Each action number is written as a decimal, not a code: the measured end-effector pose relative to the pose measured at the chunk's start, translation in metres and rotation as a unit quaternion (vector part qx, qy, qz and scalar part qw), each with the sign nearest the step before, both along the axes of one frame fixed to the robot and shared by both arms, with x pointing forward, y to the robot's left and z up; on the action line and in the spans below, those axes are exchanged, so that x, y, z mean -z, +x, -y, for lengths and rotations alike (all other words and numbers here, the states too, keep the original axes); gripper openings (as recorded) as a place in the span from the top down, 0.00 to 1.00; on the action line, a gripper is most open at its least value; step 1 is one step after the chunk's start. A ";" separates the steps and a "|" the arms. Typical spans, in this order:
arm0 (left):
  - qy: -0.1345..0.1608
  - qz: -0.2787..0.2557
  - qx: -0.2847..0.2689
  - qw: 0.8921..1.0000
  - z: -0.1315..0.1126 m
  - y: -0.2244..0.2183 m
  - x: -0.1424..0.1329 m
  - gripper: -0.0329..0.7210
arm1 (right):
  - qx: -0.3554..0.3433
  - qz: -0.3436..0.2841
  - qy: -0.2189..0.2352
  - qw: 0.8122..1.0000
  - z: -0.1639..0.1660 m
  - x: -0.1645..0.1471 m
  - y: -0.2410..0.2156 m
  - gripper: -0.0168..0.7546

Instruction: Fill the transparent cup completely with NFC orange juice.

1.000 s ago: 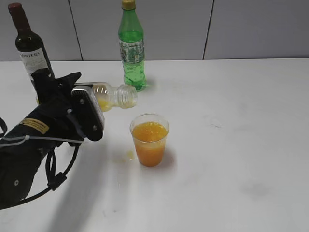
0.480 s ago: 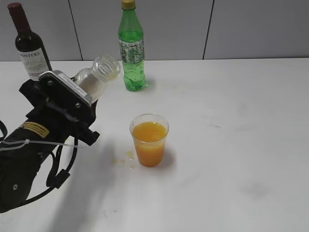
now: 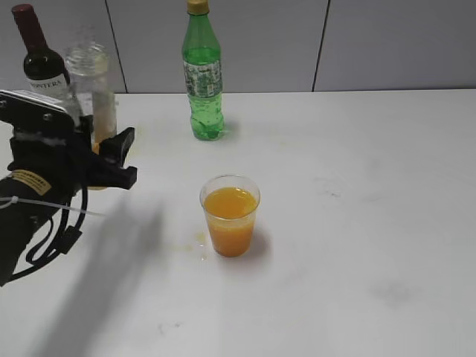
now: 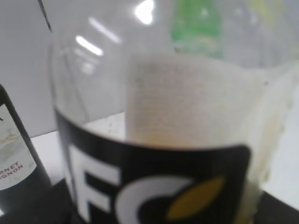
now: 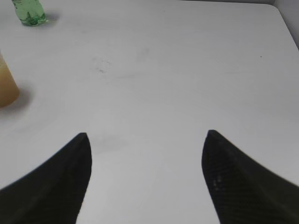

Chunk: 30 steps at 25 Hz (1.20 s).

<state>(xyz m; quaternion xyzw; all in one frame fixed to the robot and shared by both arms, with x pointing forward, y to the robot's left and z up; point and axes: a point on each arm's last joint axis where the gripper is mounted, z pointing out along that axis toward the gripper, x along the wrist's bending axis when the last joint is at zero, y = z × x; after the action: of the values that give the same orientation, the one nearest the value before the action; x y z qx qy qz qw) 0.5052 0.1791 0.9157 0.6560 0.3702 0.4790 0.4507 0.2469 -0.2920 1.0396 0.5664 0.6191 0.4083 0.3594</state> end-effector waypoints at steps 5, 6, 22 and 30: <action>-0.082 -0.019 0.023 0.996 -0.024 0.012 -0.001 0.33 | 0.000 0.000 0.000 1.000 0.000 0.000 0.000 0.24; -0.099 -0.026 0.030 0.994 -0.028 0.015 -0.001 0.33 | 0.000 0.000 0.000 1.000 0.000 0.000 0.000 0.24; -0.107 -0.040 0.079 0.990 -0.045 0.089 0.011 0.33 | 0.000 0.000 0.000 1.000 0.000 0.000 0.000 0.24; -0.082 -0.051 0.075 0.992 -0.040 0.128 0.037 0.33 | 0.000 0.000 0.000 1.000 0.000 0.000 0.000 0.24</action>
<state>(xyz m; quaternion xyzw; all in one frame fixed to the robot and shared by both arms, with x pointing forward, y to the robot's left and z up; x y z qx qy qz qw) 0.6330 0.2192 0.8786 0.6665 0.3804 0.3775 0.5182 0.2469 -0.2920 1.0396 0.5664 0.6191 0.4083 0.3594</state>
